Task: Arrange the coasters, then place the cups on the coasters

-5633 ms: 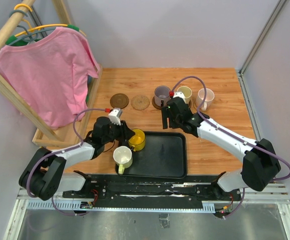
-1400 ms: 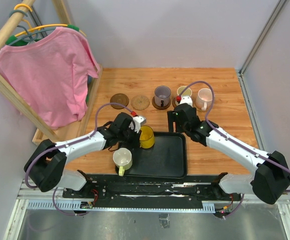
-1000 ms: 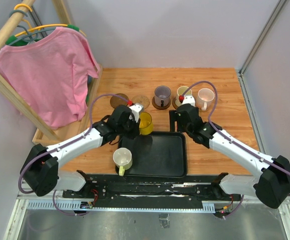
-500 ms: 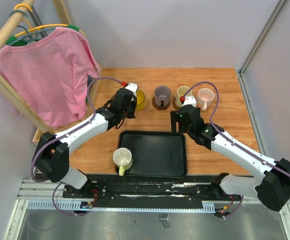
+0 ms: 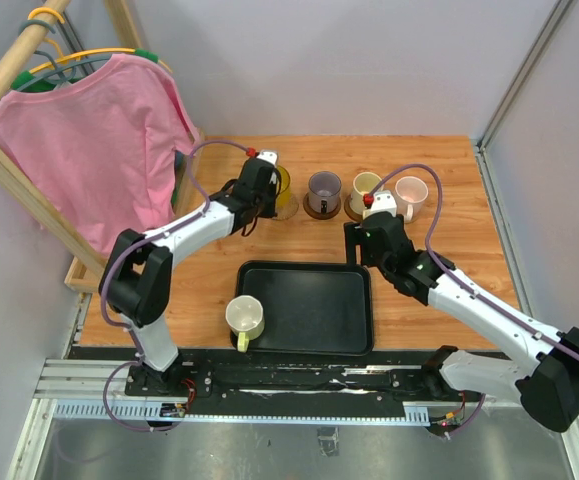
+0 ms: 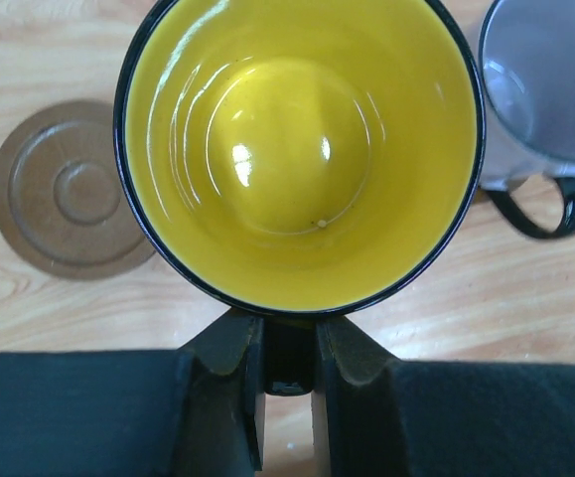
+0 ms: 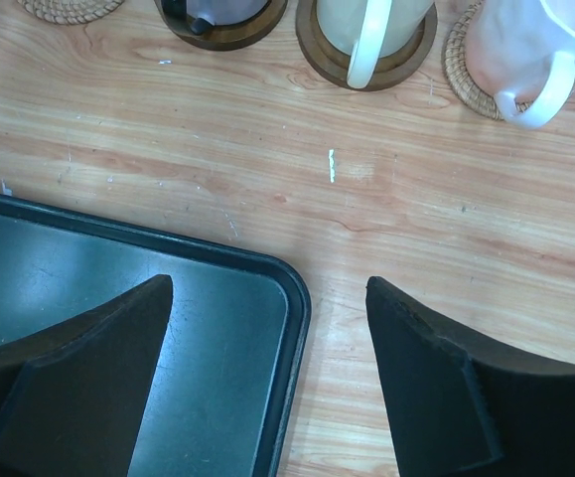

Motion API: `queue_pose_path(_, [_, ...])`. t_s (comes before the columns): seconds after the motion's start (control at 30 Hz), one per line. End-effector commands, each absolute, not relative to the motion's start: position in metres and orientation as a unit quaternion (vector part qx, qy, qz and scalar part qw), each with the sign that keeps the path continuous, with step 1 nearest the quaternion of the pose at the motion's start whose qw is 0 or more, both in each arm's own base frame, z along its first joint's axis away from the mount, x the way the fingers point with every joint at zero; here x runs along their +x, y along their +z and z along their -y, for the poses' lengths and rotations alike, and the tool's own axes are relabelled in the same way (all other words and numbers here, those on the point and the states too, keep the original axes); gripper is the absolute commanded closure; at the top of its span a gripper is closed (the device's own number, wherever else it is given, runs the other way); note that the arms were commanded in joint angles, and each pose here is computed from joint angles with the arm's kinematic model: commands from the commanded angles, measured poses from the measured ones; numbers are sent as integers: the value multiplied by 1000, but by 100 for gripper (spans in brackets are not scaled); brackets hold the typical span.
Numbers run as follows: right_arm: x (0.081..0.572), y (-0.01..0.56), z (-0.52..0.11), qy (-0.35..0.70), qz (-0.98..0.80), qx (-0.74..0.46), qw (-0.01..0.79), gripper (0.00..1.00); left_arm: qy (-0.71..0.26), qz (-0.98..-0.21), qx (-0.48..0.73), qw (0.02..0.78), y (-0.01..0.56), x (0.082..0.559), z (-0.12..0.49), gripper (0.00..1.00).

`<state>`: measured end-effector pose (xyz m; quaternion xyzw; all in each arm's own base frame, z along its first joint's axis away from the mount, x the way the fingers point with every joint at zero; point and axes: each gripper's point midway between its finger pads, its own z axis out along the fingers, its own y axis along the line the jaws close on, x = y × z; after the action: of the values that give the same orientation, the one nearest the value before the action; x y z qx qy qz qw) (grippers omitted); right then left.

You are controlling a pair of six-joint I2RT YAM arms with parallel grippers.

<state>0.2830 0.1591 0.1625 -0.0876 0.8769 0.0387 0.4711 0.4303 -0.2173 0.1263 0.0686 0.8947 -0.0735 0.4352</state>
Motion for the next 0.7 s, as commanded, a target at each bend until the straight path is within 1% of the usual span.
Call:
queue_pose_path(0.0, [283, 172, -158, 36, -867, -90, 488, 20, -97, -877, 52, 468, 161, 467, 229, 100])
queue_pose_path(0.2, [285, 177, -156, 32, -864, -90, 493, 20, -91, -892, 54, 439, 147, 477, 232, 99])
queue_pose_path(0.4, [288, 173, -158, 30, -868, -94, 487, 20, -90, -904, 57, 413, 128, 477, 235, 99])
queue_pose_path(0.67, [290, 170, -162, 34, -869, -99, 484, 20, -92, -911, 51, 398, 115, 473, 236, 100])
